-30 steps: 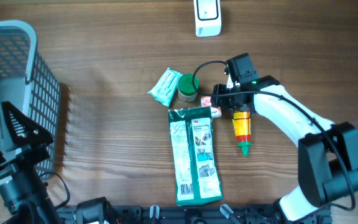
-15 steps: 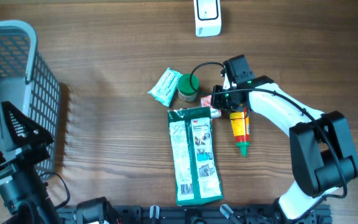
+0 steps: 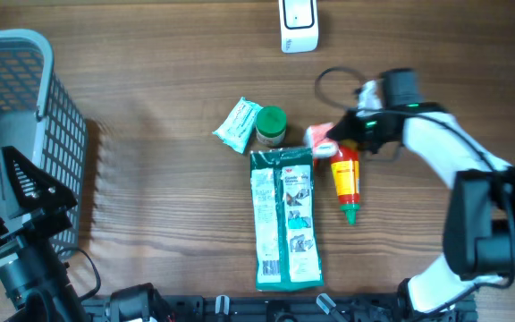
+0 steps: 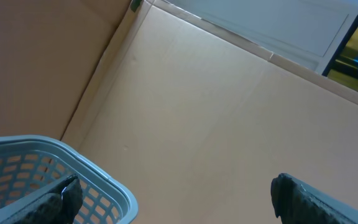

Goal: Scan the item barcode
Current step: 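Grasp the small red packet with the right gripper and lift it, then carry the red packet rightward with the right gripper, holding it low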

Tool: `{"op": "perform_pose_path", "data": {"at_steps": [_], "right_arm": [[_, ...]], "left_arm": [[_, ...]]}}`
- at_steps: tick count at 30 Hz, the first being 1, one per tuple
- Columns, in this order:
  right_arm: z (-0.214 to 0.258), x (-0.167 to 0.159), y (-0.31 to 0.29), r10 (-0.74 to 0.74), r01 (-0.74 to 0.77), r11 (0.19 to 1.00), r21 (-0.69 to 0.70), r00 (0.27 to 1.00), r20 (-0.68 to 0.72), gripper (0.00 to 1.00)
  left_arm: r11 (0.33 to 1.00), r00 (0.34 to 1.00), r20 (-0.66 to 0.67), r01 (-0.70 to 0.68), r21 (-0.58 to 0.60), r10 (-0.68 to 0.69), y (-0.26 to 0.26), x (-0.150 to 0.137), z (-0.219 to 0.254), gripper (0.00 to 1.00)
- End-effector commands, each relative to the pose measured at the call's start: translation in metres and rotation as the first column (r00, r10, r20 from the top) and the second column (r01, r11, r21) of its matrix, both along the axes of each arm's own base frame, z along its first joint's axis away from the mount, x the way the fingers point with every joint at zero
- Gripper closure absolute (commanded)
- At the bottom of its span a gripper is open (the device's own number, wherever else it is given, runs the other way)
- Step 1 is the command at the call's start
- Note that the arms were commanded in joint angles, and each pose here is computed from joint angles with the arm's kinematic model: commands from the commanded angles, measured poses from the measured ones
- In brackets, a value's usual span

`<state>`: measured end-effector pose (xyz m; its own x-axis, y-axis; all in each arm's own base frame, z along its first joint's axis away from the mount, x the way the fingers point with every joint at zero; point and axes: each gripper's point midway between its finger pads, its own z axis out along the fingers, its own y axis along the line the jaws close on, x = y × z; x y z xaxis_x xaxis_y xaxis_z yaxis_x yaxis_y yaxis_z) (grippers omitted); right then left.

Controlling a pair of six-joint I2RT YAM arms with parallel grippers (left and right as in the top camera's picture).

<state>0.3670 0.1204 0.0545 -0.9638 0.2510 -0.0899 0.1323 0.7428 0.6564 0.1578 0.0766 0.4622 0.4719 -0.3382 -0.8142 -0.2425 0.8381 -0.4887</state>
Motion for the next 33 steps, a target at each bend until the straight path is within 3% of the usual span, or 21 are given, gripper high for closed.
{"op": "perform_pose_path", "data": {"at_steps": [1, 12, 15, 17, 19, 22, 27, 28, 29, 33], "right_arm": [[0.055, 0.007, -0.005, 0.063, -0.099, 0.97, 0.222, 0.985, 0.163, 0.96], [0.102, -0.006, 0.013, 0.148, -0.296, 0.847, 0.441, 0.929, 0.339, 0.96], [0.079, 0.003, 0.002, 0.059, -0.117, 0.915, 0.385, 0.985, 0.161, 0.96], [0.042, 0.011, -0.024, -0.174, 0.191, 0.958, 0.213, 0.98, -0.095, 0.96], [0.014, 0.013, -0.055, -0.453, 0.471, 0.882, 0.013, 0.855, -0.253, 0.96], [-0.001, 0.021, -0.09, -0.7, 0.689, 0.71, -0.15, 0.666, -0.257, 0.96], [-0.01, 0.027, -0.139, -0.946, 0.913, 0.304, -0.272, 0.255, -0.199, 0.93], [-0.013, 0.025, -0.148, -0.968, 0.933, 0.214, -0.289, 0.164, -0.188, 0.85], [-0.015, 0.023, -0.151, -0.975, 0.937, 0.175, -0.301, 0.123, -0.185, 0.76], [-0.02, 0.021, -0.136, -0.959, 0.943, 0.131, -0.305, 0.043, -0.279, 0.79]], "left_arm": [[1.0, 1.0, 0.006, 0.004, 0.003, -0.004, -0.001, -0.003, -0.001, 0.0], [1.0, 1.0, -0.009, 0.004, -0.001, -0.004, -0.001, -0.001, -0.004, 0.0], [1.0, 1.0, -0.009, 0.004, -0.001, -0.004, -0.001, -0.001, -0.004, 0.0], [1.0, 1.0, -0.009, 0.004, -0.001, -0.004, -0.001, -0.001, -0.004, 0.0], [1.0, 1.0, -0.009, 0.004, -0.001, -0.004, -0.001, -0.001, -0.004, 0.0], [1.0, 1.0, -0.009, 0.004, -0.001, -0.004, -0.001, -0.001, -0.004, 0.0], [1.0, 1.0, -0.011, 0.004, -0.001, -0.004, -0.001, -0.001, -0.005, 0.0], [1.0, 1.0, -0.016, 0.004, -0.003, -0.004, -0.001, -0.001, -0.006, 0.0], [1.0, 1.0, -0.02, 0.004, -0.004, -0.004, -0.001, -0.001, -0.007, 0.0], [1.0, 1.0, -0.023, 0.004, -0.005, -0.004, -0.001, 0.0, -0.008, 0.0]]}}
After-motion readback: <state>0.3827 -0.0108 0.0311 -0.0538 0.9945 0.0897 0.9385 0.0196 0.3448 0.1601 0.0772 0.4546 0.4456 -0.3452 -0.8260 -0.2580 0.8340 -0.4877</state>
